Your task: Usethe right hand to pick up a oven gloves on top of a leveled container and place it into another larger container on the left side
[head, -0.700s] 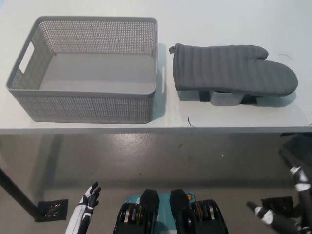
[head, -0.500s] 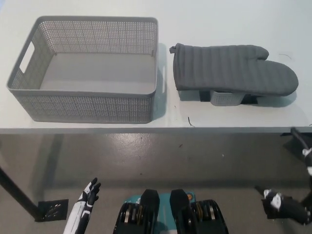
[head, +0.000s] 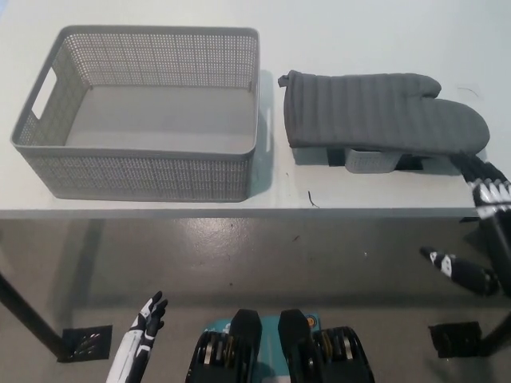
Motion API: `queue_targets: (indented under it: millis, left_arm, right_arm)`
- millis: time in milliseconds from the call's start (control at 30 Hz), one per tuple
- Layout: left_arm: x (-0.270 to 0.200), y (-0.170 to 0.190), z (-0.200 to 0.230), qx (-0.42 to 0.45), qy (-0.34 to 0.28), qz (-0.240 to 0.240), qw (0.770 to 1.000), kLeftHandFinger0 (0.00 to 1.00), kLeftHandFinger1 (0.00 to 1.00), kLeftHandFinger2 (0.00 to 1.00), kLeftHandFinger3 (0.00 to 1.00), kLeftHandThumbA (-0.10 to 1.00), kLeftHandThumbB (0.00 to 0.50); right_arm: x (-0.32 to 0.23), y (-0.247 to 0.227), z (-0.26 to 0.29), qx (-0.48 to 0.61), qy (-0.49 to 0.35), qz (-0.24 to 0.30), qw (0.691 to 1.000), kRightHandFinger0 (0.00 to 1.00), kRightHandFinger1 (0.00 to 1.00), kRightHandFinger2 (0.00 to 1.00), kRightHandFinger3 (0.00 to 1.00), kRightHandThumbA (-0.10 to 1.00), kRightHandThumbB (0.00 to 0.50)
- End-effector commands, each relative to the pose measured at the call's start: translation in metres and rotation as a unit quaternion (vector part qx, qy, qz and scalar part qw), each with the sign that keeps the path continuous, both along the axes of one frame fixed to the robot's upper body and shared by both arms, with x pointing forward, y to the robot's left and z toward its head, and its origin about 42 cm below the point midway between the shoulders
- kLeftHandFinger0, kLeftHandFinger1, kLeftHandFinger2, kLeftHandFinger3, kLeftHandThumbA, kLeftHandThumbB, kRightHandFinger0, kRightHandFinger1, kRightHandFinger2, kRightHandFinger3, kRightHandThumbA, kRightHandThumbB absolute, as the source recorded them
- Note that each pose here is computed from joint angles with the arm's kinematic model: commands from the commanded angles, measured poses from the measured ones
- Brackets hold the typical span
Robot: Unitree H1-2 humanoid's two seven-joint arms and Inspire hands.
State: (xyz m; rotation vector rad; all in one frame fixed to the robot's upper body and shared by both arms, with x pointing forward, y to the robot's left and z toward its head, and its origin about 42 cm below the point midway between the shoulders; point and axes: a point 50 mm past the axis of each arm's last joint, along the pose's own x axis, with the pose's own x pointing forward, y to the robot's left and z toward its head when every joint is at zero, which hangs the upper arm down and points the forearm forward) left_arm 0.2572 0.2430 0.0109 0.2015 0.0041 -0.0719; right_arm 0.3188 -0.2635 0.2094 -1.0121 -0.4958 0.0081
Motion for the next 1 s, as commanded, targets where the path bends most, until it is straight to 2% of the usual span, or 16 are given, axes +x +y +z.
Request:
queue_targets:
  millis: [0, 67, 333, 600, 900, 967]
  left_arm:
    - [0.008, 0.002, 0.011, 0.004, -0.038, -0.008, 0.999, 1.00, 1.00, 1.00, 1.00, 1.00, 0.500]
    - [0.007, 0.001, 0.010, 0.006, -0.037, -0.007, 0.999, 1.00, 1.00, 1.00, 1.00, 1.00, 0.500]
    - [0.007, -0.001, 0.010, 0.005, -0.035, -0.012, 0.999, 1.00, 1.00, 1.00, 1.00, 1.00, 0.500]
    - [0.006, -0.001, 0.010, 0.005, -0.035, -0.015, 0.999, 1.00, 1.00, 1.00, 1.00, 1.00, 0.500]
    - [0.005, -0.002, 0.009, 0.003, -0.033, -0.017, 0.999, 1.00, 1.00, 1.00, 1.00, 1.00, 0.500]
    - [0.005, -0.002, 0.008, 0.007, -0.033, -0.018, 0.999, 1.00, 1.00, 1.00, 1.00, 1.00, 0.500]
  right_arm:
    - [0.055, -0.007, 0.019, -0.132, 0.030, -0.093, 0.986, 1.00, 1.00, 1.00, 1.00, 1.00, 0.283]
    - [0.063, -0.007, 0.018, -0.136, 0.035, -0.096, 0.985, 1.00, 1.00, 1.00, 1.00, 1.00, 0.270]
    - [0.099, 0.003, 0.018, -0.167, 0.047, -0.122, 0.977, 1.00, 1.00, 1.00, 1.00, 1.00, 0.279]
    - [0.111, 0.007, 0.008, -0.168, 0.067, -0.122, 0.976, 1.00, 1.00, 1.00, 1.00, 1.00, 0.296]
    - [0.124, -0.001, -0.005, -0.181, 0.096, -0.130, 0.970, 1.00, 1.00, 1.00, 1.00, 1.00, 0.300]
    - [0.127, -0.003, -0.009, -0.182, 0.096, -0.132, 0.970, 1.00, 1.00, 1.00, 1.00, 1.00, 0.288]
